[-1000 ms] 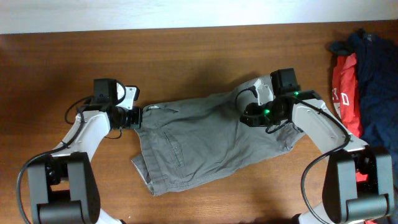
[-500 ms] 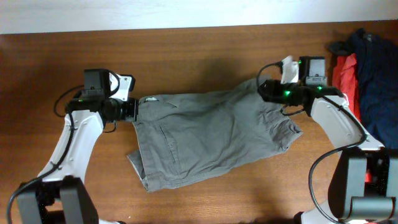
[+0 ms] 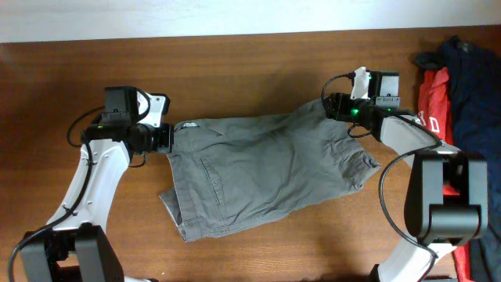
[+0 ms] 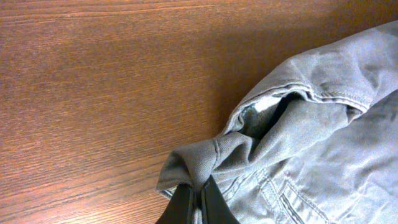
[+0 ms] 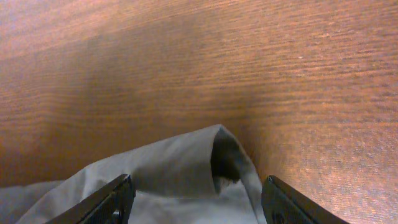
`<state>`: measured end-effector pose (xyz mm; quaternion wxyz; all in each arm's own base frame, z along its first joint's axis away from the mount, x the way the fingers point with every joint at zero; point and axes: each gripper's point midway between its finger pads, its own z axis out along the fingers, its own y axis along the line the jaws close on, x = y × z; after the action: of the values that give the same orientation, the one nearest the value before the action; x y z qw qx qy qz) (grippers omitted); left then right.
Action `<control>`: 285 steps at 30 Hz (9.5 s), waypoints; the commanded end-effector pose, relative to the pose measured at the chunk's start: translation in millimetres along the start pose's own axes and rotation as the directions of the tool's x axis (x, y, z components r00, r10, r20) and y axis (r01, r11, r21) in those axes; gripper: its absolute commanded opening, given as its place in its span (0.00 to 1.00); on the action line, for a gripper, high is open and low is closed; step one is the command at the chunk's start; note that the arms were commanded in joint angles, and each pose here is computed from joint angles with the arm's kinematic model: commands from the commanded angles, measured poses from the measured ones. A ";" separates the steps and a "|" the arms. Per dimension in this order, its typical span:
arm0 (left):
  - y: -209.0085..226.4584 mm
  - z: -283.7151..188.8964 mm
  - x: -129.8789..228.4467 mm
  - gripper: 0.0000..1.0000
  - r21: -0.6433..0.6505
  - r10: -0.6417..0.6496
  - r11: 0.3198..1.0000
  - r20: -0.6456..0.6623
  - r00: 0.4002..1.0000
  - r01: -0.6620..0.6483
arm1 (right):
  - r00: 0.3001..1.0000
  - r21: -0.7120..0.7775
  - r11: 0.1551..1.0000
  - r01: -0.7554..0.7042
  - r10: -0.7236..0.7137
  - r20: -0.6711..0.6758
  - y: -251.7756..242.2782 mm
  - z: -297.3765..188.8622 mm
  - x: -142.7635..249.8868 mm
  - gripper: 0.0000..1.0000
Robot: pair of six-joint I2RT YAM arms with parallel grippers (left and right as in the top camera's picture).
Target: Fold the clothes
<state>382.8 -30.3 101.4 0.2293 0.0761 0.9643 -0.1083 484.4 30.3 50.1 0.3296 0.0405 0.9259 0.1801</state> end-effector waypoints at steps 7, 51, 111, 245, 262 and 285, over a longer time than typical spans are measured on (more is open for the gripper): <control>-3.1 -8.9 -9.3 0.00 0.006 0.025 1.000 0.033 0.999 -0.025 | 0.998 -0.075 0.997 0.028 -0.023 0.065 13.2 2.7 -18.8 0.55; -66.3 -425.6 -81.7 0.00 -0.306 0.229 0.951 0.784 0.577 0.038 | 0.590 -0.081 0.929 0.362 -0.161 0.791 175.0 -433.4 -93.4 0.04; -11.6 -275.4 -202.9 0.00 -0.286 0.181 0.958 0.595 0.783 -0.005 | 0.842 -0.177 0.969 0.173 -0.052 0.537 140.6 -333.7 -164.8 0.04; 81.4 67.0 35.5 0.83 -0.190 -0.260 0.964 -0.517 0.816 0.186 | 0.905 0.169 0.976 -0.139 0.195 -0.378 -0.1 -140.9 81.7 0.44; 81.7 67.6 34.6 0.83 -0.190 -0.260 0.964 -0.513 0.818 0.186 | 0.829 0.011 0.953 -0.304 0.270 -0.489 18.5 -107.4 161.1 0.52; 81.4 67.1 35.3 0.83 -0.190 -0.260 0.964 -0.516 0.816 0.186 | 0.968 -0.374 0.900 -0.224 0.161 -0.193 31.9 -97.3 96.7 0.25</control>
<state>398.3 34.0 16.4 -0.0536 -0.0296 0.9973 -0.0406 346.5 57.4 72.7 0.2315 0.0435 0.8892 0.3923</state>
